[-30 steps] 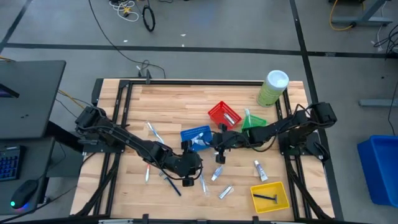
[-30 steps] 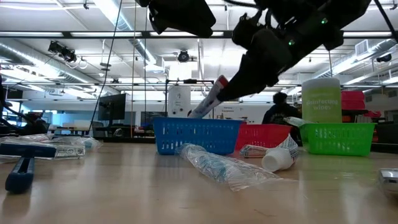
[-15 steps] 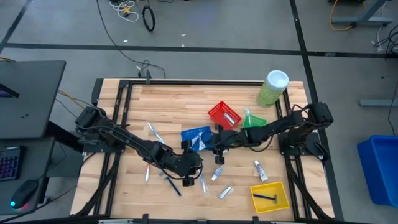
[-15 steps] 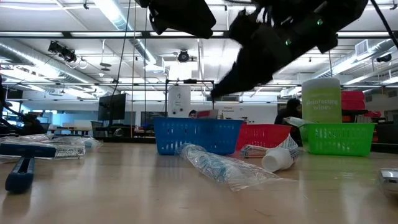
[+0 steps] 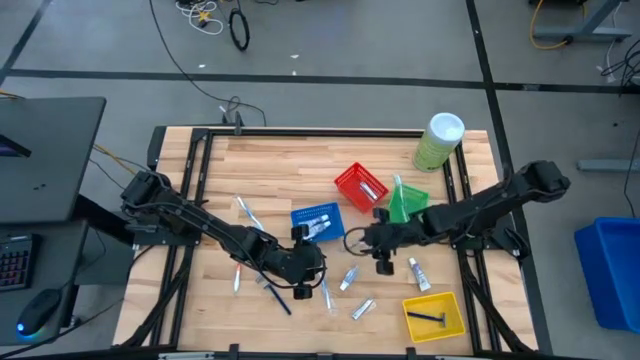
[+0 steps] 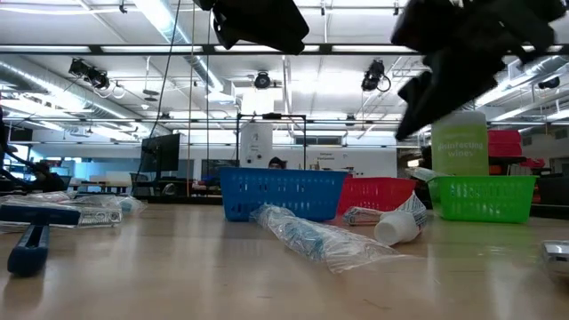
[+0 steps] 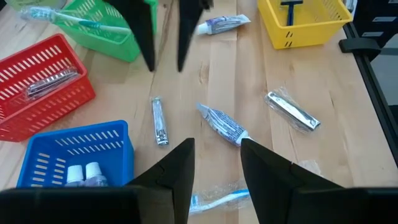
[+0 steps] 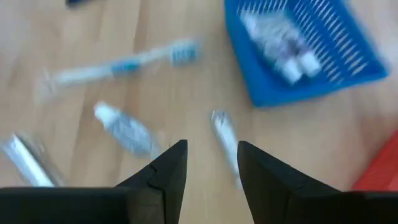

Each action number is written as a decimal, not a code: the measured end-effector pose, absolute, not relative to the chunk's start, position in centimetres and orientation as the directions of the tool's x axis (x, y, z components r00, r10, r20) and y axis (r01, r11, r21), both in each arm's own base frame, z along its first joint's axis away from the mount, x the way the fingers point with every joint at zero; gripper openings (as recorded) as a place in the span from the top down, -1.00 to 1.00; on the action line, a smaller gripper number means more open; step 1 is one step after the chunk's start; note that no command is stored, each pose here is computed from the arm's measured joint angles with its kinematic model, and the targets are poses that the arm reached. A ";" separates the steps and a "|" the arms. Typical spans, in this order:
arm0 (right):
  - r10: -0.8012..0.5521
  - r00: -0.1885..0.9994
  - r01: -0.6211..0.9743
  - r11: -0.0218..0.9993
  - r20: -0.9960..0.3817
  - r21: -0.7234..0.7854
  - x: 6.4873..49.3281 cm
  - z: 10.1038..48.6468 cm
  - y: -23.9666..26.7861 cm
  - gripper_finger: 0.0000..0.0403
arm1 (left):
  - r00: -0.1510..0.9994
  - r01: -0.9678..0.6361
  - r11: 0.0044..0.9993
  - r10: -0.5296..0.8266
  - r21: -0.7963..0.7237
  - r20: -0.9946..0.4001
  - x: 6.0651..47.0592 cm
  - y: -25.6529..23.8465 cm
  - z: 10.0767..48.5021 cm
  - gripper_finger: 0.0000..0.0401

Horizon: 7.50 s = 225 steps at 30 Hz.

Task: Pick & Place Travel size toiletries
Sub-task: Put the silver nail cutter into the red bin, then put the blue toothbrush into the green bin

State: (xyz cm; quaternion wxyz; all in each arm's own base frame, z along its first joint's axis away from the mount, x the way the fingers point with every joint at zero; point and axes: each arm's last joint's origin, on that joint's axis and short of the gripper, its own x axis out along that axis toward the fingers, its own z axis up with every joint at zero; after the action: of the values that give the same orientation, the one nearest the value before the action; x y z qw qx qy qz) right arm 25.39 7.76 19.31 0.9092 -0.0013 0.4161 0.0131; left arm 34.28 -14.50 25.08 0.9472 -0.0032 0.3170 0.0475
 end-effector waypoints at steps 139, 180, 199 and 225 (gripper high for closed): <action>0.079 0.885 -0.018 0.991 -0.459 0.136 26.5 16.8 1.8 0.18 | 0.797 0.022 0.999 0.004 0.035 -0.604 34.4 -14.7 25.2 0.32; 0.063 0.887 -0.005 0.992 -0.457 0.127 26.5 16.9 1.8 0.26 | 0.107 0.121 0.985 0.112 0.124 -0.988 21.9 0.2 15.3 0.32; 0.008 0.899 0.042 0.994 -0.439 0.104 26.6 17.0 1.6 0.25 | 0.242 0.121 0.961 0.214 0.248 -0.946 22.6 0.5 16.3 0.32; 0.008 0.898 0.045 0.993 -0.439 0.110 26.6 17.0 1.6 0.28 | 0.270 0.065 0.979 0.168 0.192 -0.948 20.9 3.7 13.2 0.40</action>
State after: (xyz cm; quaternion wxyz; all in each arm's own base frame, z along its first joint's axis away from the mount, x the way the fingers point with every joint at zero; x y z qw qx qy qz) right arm 26.64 1.62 17.02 0.9725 0.0589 0.2252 -0.0095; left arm 20.89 3.75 13.24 0.7910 0.0968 0.6032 0.0325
